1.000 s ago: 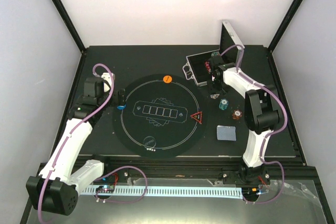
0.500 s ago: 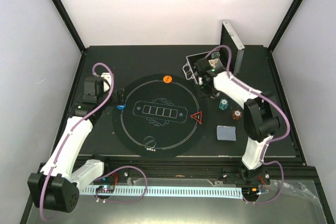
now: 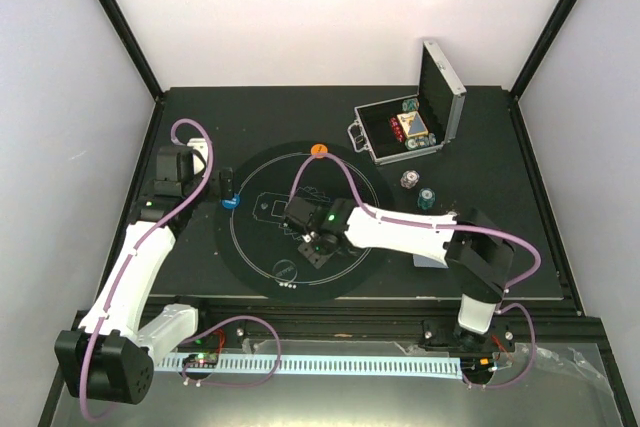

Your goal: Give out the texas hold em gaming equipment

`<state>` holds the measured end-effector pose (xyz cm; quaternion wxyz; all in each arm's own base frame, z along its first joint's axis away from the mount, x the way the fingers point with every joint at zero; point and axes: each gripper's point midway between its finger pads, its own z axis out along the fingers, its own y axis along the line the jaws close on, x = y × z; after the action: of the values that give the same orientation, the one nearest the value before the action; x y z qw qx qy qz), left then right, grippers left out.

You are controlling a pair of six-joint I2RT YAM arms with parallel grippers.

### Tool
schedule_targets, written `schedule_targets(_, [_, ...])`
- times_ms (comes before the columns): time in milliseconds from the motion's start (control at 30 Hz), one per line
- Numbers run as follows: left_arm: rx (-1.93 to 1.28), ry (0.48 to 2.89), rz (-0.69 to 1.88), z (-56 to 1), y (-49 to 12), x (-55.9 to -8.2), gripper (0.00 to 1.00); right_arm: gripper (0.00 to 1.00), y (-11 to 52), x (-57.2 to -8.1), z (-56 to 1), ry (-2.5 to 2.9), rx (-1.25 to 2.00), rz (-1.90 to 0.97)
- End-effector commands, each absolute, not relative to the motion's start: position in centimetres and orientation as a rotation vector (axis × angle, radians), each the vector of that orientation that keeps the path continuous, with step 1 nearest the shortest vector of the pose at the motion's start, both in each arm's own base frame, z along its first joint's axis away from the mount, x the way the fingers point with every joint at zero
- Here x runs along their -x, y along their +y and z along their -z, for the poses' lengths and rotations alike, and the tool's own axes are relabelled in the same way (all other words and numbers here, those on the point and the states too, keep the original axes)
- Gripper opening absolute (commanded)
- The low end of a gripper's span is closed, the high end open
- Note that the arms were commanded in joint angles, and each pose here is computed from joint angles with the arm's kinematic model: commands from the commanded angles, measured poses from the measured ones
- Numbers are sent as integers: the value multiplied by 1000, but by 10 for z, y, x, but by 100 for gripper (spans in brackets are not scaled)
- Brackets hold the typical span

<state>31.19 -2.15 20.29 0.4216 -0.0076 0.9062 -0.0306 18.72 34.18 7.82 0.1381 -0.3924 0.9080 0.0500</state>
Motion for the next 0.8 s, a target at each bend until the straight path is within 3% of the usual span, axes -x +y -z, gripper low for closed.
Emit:
schedule_targets(0, [31,2247,84,-210,-20,-315,99,38,363,-168,-72,2598,1184,-188])
schedule_targets(233, [30,2247,85,-210,-21,-314,99,38,376,-135,-53,2566,1308,-181])
schedule_targets(767, [22,2255,92,-208,-22,-314,99,39,386,-117,-22,2577,1392,-146])
